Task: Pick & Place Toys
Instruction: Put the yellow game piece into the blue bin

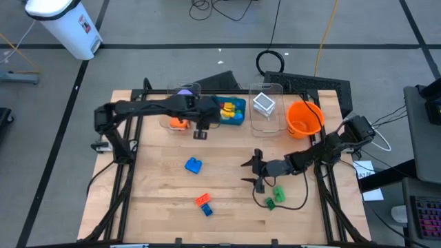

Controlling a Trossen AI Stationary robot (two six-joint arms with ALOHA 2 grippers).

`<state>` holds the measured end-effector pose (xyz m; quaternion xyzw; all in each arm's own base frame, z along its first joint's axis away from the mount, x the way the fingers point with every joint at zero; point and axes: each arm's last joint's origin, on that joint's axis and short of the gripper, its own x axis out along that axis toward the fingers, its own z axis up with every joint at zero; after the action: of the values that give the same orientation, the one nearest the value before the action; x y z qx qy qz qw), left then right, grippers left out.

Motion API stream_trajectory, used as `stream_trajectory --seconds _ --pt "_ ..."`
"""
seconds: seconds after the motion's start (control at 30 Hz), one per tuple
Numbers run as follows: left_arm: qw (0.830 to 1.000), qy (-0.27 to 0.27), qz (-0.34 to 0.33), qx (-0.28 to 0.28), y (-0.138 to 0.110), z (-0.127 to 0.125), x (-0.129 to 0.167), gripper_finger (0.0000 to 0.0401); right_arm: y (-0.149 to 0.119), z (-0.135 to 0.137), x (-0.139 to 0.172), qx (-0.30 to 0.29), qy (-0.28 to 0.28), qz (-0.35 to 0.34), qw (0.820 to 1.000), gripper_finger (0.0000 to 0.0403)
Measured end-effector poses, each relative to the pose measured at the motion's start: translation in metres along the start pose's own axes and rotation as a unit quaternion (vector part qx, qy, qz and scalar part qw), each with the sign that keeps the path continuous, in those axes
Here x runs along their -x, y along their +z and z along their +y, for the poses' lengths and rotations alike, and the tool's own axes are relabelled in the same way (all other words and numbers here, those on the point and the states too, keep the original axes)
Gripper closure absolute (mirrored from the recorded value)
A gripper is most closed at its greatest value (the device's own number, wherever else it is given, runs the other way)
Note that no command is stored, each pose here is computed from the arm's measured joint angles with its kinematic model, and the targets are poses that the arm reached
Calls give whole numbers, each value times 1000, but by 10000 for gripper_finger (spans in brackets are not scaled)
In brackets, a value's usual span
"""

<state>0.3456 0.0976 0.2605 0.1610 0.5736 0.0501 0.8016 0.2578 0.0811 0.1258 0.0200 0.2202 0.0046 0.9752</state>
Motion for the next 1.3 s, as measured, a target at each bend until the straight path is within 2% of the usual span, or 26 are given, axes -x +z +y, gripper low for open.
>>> stream_trajectory --seconds 0.1,0.23,0.4,0.47,0.6,0.77,0.93,1.07,1.3 --pt "999 38 -24 12 -2 11 16 256 3 -4 -1 7 -6 -12 1000 133" --pt "997 58 -35 35 -10 31 17 249 5 -8 -2 2 -12 -20 1000 133" --pt "994 64 -65 60 -17 61 1 270 6 -9 -2 0 -13 -20 1000 133" --pt "991 67 -91 74 -20 74 -2 270 6 -8 -2 -2 -13 -20 1000 133" --pt "990 63 -90 92 -26 87 -19 254 6 -8 -2 -3 -13 -22 1000 133" --pt "989 43 -86 113 -26 89 -37 253 6 -9 -2 1 -14 -24 1000 133" --pt "989 33 -94 109 -19 85 -55 265 6 -10 -2 2 -14 -23 1000 133" --pt "990 30 -82 115 -19 87 -64 251 6 -9 -2 0 -14 -23 1000 133" --pt "988 36 -84 126 -20 91 -63 255 6 -9 -2 0 -14 -23 1000 133"
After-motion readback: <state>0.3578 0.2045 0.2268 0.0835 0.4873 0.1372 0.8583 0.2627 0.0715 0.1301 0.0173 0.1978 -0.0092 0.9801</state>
